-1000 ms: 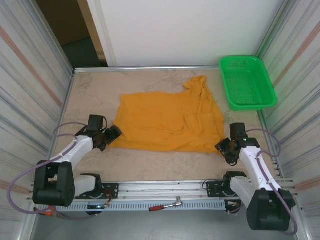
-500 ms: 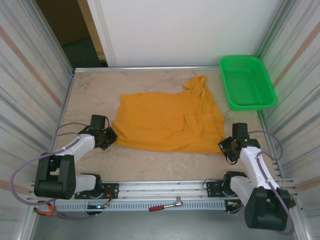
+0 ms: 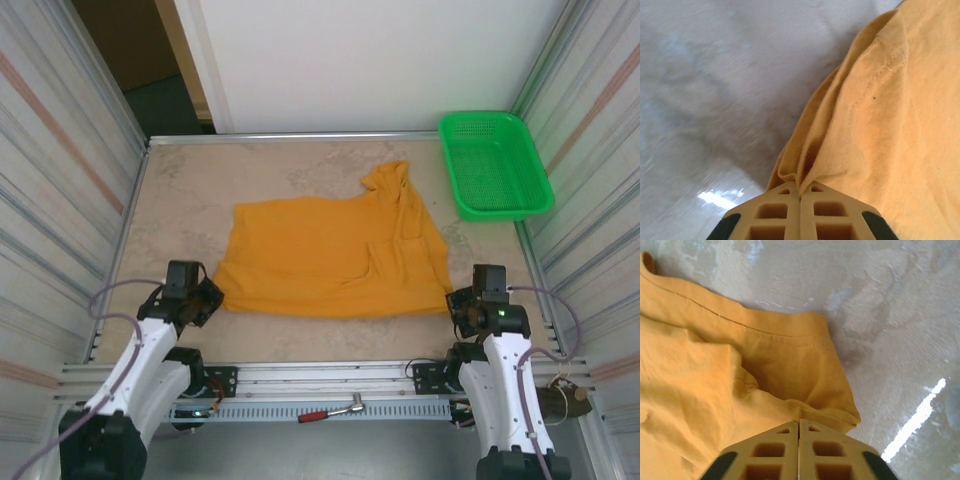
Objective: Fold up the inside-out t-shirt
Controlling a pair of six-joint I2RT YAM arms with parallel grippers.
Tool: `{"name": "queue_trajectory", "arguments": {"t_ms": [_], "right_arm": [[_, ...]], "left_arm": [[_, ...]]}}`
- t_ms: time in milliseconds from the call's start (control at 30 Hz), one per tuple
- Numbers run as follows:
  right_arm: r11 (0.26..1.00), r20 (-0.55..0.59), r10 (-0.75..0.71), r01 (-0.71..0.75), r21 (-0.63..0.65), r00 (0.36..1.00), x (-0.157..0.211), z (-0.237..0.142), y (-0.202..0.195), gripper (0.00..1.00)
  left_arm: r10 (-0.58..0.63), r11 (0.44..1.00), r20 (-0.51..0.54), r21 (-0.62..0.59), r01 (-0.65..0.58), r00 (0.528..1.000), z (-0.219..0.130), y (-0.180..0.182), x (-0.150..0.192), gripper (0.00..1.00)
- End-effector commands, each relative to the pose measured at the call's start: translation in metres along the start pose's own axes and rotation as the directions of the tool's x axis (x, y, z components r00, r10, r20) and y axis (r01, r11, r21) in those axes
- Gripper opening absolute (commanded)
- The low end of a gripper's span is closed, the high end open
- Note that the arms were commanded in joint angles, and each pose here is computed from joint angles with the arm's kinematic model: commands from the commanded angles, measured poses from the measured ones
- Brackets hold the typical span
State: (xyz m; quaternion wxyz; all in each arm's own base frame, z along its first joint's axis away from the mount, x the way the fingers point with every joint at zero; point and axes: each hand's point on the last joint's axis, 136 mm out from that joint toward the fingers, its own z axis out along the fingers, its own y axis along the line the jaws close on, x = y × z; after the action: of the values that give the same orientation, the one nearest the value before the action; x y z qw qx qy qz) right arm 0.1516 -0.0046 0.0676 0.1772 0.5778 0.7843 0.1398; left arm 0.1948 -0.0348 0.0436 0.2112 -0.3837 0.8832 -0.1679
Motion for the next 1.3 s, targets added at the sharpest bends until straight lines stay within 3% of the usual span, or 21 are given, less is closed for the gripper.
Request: {"name": "queue_trajectory", "arguments": {"t_ms": [0,67,133,300,433,600,767,1000,1267], "right_arm": [[0.997,-0.010,0.054,-0.054,0.060,0.998,0.003,-0.004,-0.015,0.51],[0.999,-0.010,0.037,-0.036,0.041,0.999,0.002,-0.013,-0.006,0.59],[1.000,0.013,0.006,-0.006,-0.010,1.000,-0.005,-0.028,0.010,0.59],[0.952,0.083,-0.186,0.201,-0.233,0.979,-0.024,-0.063,0.095,0.59],[0.855,0.046,-0.425,0.417,-0.307,0.904,-0.026,-0.063,0.183,0.59],[0.694,0.036,-0.690,0.675,-0.251,0.723,-0.021,-0.020,0.289,0.59],[0.625,-0.008,-0.775,0.765,-0.157,0.632,-0.029,0.050,0.354,0.59],[0.582,-0.077,-0.812,0.813,-0.036,0.578,-0.048,0.139,0.390,0.50],[0.623,-0.065,-0.782,0.781,-0.052,0.620,-0.061,0.192,0.396,0.54]], "left_arm": [[-0.067,0.993,0.005,-0.092,0.068,0.998,-0.009,0.027,0.009,0.39],[-0.048,0.994,0.039,-0.096,0.052,0.998,-0.021,0.024,0.002,0.63],[-0.008,0.996,0.092,-0.088,0.016,0.996,-0.036,0.014,-0.013,0.75],[0.117,0.993,0.196,-0.013,-0.116,0.974,-0.055,-0.043,-0.058,0.80],[0.244,0.966,0.201,0.032,-0.255,0.949,-0.040,-0.107,-0.098,0.85],[0.387,0.920,0.081,0.028,-0.390,0.919,0.012,-0.169,-0.143,0.89],[0.444,0.896,-0.019,0.037,-0.443,0.896,0.058,-0.199,-0.165,0.96],[0.453,0.891,-0.057,0.043,-0.451,0.890,0.081,-0.212,-0.175,0.96],[0.458,0.889,-0.089,0.035,-0.457,0.884,0.098,-0.207,-0.179,0.96]]}}
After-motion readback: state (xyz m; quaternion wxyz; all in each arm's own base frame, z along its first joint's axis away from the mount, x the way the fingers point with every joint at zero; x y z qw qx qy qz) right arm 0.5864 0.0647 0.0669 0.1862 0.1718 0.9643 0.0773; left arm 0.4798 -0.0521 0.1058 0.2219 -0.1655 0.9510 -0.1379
